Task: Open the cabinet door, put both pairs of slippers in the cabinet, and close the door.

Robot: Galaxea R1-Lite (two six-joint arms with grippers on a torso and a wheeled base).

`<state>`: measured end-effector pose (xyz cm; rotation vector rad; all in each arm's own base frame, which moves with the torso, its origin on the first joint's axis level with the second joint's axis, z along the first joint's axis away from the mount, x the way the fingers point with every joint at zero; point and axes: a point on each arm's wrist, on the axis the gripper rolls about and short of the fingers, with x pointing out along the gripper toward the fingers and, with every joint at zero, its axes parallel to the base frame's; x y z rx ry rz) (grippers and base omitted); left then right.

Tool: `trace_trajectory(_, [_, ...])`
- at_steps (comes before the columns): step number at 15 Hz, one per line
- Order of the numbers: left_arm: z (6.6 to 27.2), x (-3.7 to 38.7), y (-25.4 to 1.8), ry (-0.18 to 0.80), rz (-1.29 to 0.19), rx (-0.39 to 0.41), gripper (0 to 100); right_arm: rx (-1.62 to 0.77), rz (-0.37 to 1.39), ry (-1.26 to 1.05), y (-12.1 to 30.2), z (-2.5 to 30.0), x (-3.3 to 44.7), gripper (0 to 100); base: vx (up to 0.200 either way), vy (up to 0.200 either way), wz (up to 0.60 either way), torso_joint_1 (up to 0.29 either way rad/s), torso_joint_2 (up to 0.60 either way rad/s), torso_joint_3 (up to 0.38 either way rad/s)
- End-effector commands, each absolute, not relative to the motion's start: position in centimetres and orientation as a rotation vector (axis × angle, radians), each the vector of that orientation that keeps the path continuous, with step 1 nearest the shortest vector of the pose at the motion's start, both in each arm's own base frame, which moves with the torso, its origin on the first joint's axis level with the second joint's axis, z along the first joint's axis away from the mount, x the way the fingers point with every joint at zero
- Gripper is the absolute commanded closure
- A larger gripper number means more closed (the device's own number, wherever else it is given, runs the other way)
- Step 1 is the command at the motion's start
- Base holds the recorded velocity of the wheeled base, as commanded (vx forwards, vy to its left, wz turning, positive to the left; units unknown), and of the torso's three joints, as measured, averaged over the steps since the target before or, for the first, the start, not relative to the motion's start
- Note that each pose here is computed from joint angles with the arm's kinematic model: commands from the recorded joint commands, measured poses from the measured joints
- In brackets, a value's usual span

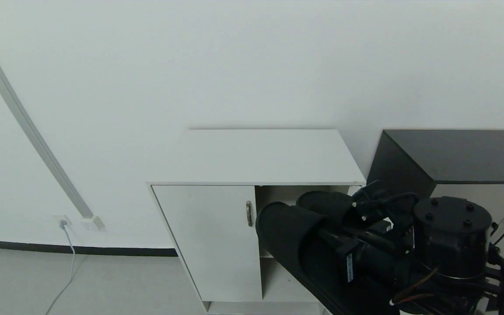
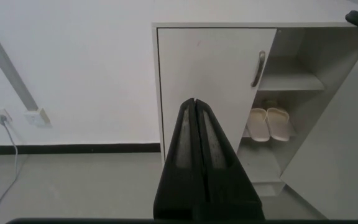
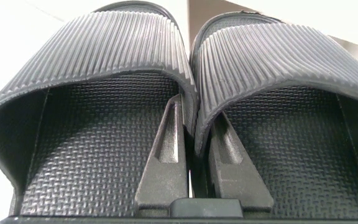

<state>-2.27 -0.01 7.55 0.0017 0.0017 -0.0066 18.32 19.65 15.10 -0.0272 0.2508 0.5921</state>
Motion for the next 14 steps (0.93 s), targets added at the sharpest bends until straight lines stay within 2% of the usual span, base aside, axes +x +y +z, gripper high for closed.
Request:
trace_trajectory(1, [7.55,-2.27,-0.01,0.002,-0.006,0.002,100,-0.029,0.592,0.256,19.68,14.96,18.37,100,0.000,0.000,0.00,0.000,0.00,0.000])
trace_trajectory(6, [7.55,-2.27,0.00,0.002,-0.005,0.003,100,-0.034,0.593,0.262,19.50,14.62,18.20,100,0.000,0.000,0.00,-0.043,0.10,0.059])
trace_trajectory(14, [7.55,-2.27,0.00,0.002,-0.005,0.003,100,-0.051,0.607,0.228,19.44,13.97,17.73,100,0.000,0.000,0.00,-0.221,0.53,0.303])
